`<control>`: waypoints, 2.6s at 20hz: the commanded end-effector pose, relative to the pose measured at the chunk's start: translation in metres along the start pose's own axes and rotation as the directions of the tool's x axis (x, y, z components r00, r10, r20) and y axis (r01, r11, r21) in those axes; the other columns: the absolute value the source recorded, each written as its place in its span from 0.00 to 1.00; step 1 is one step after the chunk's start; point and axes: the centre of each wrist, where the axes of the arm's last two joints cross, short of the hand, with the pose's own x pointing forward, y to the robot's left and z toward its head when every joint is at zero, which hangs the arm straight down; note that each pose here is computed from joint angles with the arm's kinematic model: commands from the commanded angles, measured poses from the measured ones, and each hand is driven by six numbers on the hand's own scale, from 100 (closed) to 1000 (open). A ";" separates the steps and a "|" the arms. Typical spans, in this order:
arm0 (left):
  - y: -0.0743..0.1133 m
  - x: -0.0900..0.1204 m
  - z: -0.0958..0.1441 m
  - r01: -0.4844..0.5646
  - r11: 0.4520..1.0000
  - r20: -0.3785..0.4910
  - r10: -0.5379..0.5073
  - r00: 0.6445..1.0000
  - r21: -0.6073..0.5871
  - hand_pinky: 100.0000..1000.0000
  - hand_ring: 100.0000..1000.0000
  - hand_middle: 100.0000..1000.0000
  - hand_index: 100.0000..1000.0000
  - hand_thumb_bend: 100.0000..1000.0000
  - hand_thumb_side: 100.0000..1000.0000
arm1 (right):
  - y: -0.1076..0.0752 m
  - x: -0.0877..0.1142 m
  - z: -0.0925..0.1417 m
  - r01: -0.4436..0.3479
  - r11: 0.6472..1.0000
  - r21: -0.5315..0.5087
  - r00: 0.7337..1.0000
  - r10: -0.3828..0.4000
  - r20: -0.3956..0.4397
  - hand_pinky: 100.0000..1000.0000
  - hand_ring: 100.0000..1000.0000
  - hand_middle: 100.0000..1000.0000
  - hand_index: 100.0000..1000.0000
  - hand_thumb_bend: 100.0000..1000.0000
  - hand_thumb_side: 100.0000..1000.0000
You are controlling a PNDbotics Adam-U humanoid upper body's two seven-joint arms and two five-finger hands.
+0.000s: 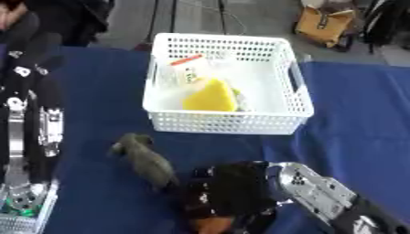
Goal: Pick up objects on the table and place them in the box.
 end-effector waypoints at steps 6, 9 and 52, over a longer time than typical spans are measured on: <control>0.003 0.003 -0.004 0.006 1.000 0.011 -0.006 1.000 0.007 0.79 0.89 0.98 0.90 0.00 0.93 | 0.011 -0.008 0.005 0.012 1.000 0.029 1.000 -0.012 0.002 0.61 0.74 0.98 1.00 0.22 0.41; 0.003 0.003 -0.003 0.009 1.000 0.008 -0.009 1.000 0.007 0.79 0.89 0.98 0.90 0.00 0.92 | 0.013 -0.007 0.004 0.028 0.999 0.017 1.000 -0.028 0.012 0.46 0.65 0.96 1.00 0.20 0.38; 0.005 0.002 -0.003 0.024 1.000 -0.004 -0.024 1.000 0.011 0.80 0.90 0.96 0.89 0.00 0.89 | -0.033 -0.038 0.038 0.317 0.935 -0.163 0.941 -0.288 0.177 0.01 0.28 0.46 0.60 0.00 0.20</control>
